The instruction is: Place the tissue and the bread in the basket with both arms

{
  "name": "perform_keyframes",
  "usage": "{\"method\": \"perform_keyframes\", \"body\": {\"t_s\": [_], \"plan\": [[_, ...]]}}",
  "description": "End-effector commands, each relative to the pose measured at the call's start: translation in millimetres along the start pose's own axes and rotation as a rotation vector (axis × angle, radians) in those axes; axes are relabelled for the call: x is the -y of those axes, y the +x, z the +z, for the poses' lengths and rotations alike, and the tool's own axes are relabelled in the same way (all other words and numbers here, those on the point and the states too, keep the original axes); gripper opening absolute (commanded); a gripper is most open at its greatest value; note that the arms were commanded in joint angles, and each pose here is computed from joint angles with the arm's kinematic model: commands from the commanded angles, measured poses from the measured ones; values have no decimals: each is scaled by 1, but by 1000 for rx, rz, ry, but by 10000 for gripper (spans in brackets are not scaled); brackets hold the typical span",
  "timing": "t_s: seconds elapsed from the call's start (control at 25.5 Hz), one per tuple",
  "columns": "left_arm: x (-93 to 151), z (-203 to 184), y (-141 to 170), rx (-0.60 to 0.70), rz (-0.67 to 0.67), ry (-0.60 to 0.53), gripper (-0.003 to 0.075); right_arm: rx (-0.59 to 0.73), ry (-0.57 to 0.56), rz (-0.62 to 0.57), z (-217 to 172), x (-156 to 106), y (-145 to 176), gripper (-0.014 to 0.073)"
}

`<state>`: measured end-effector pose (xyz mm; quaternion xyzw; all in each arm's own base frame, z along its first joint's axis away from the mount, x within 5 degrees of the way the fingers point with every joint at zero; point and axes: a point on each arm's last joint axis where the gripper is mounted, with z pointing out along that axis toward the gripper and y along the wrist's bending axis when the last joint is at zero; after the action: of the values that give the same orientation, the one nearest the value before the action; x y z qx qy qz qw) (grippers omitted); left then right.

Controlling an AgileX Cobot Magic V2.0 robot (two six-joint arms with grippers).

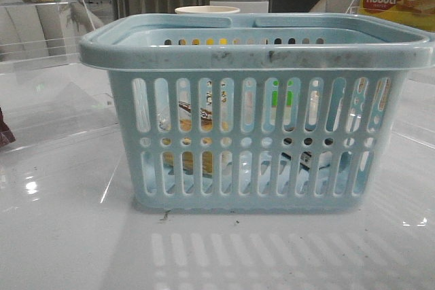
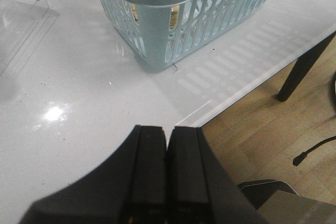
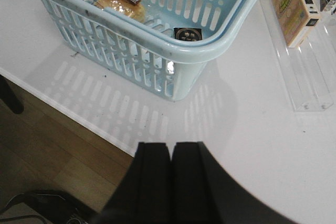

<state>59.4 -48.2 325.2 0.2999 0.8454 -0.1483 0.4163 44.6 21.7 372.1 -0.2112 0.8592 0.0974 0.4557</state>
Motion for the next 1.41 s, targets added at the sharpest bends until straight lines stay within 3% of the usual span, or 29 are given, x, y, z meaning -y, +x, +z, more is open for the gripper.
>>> {"method": "perform_keyframes", "body": {"t_s": [0.0, 0.27, 0.78, 1.37], "plan": [[1, -5, -12, 100, -12, 11, 92, 80, 8, -9, -4, 1, -11, 29], [-1, -1, 2, 159, -23, -12, 92, 76, 8, -9, -4, 1, -11, 29], [-18, 18, 44, 509, -72, -267, 92, 75, 8, -9, -4, 1, -11, 29], [-30, 41, 100, 728, -166, -542, 92, 75, 8, -9, -4, 1, -11, 29]]}}
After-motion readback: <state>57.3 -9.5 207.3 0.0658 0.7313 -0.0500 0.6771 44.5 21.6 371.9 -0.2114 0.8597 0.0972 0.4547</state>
